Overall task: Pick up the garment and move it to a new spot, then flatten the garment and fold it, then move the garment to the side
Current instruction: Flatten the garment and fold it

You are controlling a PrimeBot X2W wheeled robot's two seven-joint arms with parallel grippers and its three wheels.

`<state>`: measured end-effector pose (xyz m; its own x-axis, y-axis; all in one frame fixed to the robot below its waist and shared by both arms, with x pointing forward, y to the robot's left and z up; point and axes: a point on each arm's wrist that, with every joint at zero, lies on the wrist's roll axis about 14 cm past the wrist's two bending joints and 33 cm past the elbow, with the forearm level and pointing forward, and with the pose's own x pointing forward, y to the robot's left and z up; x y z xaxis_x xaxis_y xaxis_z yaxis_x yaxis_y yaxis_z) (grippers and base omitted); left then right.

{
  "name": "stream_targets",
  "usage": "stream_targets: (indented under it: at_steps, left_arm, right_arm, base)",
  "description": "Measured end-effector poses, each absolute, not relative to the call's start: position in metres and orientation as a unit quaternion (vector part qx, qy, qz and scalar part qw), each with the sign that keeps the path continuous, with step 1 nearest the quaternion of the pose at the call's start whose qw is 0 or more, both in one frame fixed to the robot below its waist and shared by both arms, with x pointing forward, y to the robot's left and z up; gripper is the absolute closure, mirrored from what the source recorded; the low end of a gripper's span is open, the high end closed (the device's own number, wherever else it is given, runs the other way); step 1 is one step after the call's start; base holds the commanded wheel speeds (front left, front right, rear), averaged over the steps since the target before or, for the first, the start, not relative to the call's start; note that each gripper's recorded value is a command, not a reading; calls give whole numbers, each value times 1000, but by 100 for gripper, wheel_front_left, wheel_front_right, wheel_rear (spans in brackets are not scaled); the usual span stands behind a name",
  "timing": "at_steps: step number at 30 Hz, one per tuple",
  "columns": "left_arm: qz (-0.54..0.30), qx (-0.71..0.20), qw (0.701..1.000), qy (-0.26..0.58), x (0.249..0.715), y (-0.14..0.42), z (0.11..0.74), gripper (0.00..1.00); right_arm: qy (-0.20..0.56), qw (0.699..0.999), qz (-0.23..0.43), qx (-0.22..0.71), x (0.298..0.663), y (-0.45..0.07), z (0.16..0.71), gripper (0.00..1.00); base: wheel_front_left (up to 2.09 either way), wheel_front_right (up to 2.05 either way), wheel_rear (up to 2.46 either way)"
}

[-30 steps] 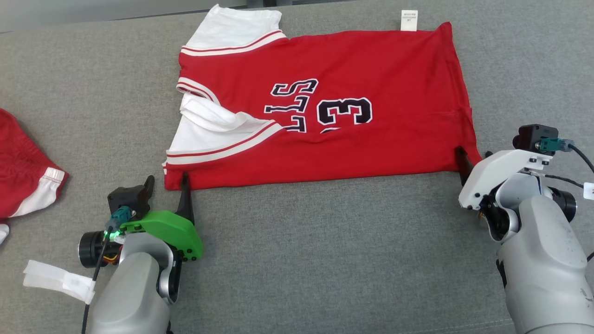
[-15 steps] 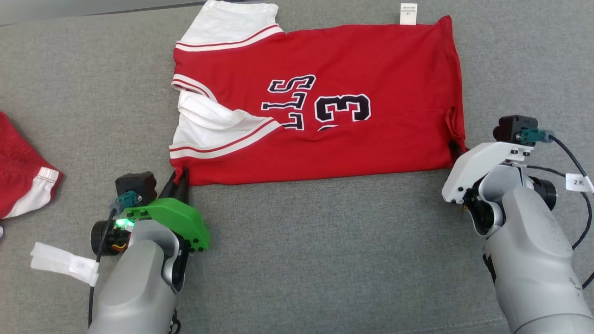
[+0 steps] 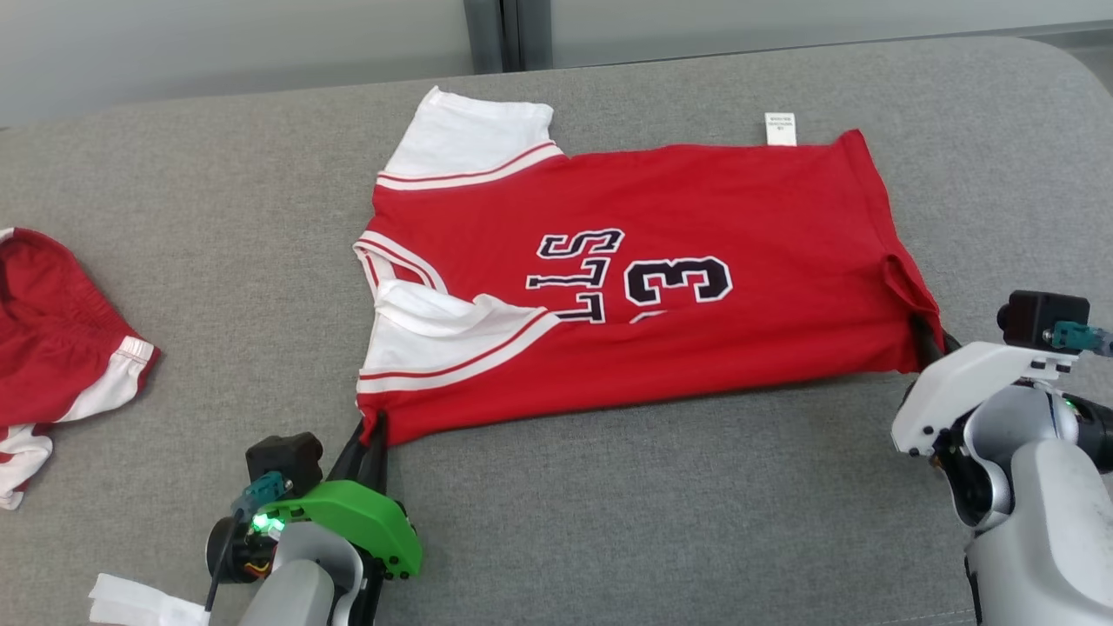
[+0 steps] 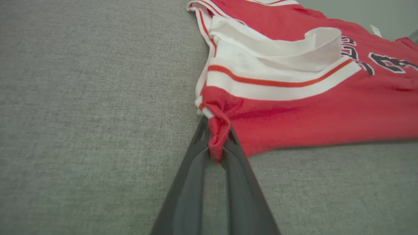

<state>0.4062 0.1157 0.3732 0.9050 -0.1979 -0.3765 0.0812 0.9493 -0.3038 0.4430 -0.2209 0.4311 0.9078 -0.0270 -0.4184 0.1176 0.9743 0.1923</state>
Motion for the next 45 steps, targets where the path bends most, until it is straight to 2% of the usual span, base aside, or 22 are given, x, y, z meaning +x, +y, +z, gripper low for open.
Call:
stream_targets:
  at_steps: [4, 9, 14, 15, 16, 17, 23, 27, 35, 45]
  left_arm:
    - [-74, -139, 966, 207, 395, 114, 381, 100]
    - [-69, -145, 953, 257, 356, 110, 369, 100]
    - [-60, -165, 940, 291, 328, 104, 369, 100]
    - [-61, -166, 939, 296, 324, 103, 370, 100]
    - [-59, -170, 939, 294, 323, 103, 372, 90]
    - [-58, -172, 939, 291, 323, 103, 374, 0]
    - [-48, -169, 948, 267, 329, 113, 391, 0]
    - [-45, -166, 957, 233, 349, 125, 415, 0]
    - [-87, -110, 970, 198, 434, 122, 457, 0]
    - [-115, -77, 966, 218, 533, 93, 451, 0]
  right_arm:
    - [236, 967, -45, 87, 421, -229, 428, 100]
    - [264, 960, -64, 66, 395, -243, 422, 100]
    - [275, 957, -77, 50, 388, -252, 418, 100]
    - [277, 957, -77, 45, 388, -252, 418, 15]
    - [280, 956, -77, 45, 388, -252, 416, 0]
    - [285, 954, -77, 46, 387, -251, 414, 0]
    - [310, 947, -72, 50, 383, -249, 410, 0]
    - [288, 954, -80, 35, 394, -255, 434, 0]
    - [259, 965, -31, -7, 458, -235, 486, 0]
    - [274, 961, 19, -36, 536, -218, 490, 0]
  base:
    - [0, 0, 0]
    - [0, 0, 0]
    - [0, 0, 0]
    - [0, 0, 0]
    - [0, 0, 0]
    - [0, 0, 0]
    - [0, 0, 0]
    - [0, 0, 0]
    - [0, 0, 0]
    - [0, 0, 0]
